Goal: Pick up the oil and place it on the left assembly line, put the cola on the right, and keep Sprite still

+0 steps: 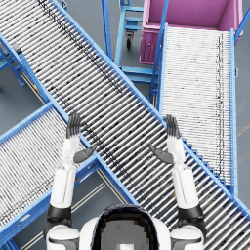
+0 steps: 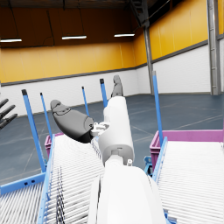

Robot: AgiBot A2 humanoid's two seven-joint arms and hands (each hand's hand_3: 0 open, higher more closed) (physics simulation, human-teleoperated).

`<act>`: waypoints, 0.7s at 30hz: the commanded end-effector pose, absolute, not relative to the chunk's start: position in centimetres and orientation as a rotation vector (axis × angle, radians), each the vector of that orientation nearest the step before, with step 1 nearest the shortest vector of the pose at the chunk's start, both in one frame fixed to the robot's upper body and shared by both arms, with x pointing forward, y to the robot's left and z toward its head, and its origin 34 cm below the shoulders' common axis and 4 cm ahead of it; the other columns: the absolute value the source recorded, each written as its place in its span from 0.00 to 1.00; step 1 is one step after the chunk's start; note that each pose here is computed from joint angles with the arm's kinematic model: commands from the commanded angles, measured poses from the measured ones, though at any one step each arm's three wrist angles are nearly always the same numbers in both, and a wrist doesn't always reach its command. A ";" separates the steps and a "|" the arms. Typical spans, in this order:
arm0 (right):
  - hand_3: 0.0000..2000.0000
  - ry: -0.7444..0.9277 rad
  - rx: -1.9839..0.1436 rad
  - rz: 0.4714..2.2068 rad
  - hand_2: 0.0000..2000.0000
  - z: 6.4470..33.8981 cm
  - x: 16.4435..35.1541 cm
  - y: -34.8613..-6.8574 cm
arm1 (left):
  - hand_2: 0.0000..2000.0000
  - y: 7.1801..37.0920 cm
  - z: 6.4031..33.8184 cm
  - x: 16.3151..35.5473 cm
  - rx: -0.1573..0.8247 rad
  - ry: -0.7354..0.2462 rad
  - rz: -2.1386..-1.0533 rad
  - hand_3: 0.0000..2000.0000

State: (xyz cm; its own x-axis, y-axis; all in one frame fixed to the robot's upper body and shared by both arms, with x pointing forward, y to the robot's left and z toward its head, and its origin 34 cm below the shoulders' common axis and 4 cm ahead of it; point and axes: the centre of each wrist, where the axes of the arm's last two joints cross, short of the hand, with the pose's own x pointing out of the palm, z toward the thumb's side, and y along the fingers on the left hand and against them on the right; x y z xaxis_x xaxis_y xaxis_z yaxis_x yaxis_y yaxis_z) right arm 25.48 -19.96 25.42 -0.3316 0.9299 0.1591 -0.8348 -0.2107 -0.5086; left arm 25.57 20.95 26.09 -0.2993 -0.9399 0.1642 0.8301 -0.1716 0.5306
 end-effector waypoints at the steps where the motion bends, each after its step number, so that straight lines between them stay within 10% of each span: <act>1: 0.00 -0.677 -0.259 1.772 0.00 27.1 25.5 -20.7 | 0.00 22.0 27.8 25.7 0.284 -0.696 -1.718 0.00; 6: 0.00 -0.703 -0.328 1.696 0.00 28.5 25.9 -21.9 | 0.00 23.1 29.3 25.6 0.329 -0.756 -1.662 0.00; 21: 0.00 -0.519 -0.672 1.499 0.00 30.7 25.9 -22.7 | 0.00 25.8 31.5 25.4 0.697 -0.520 -1.383 0.00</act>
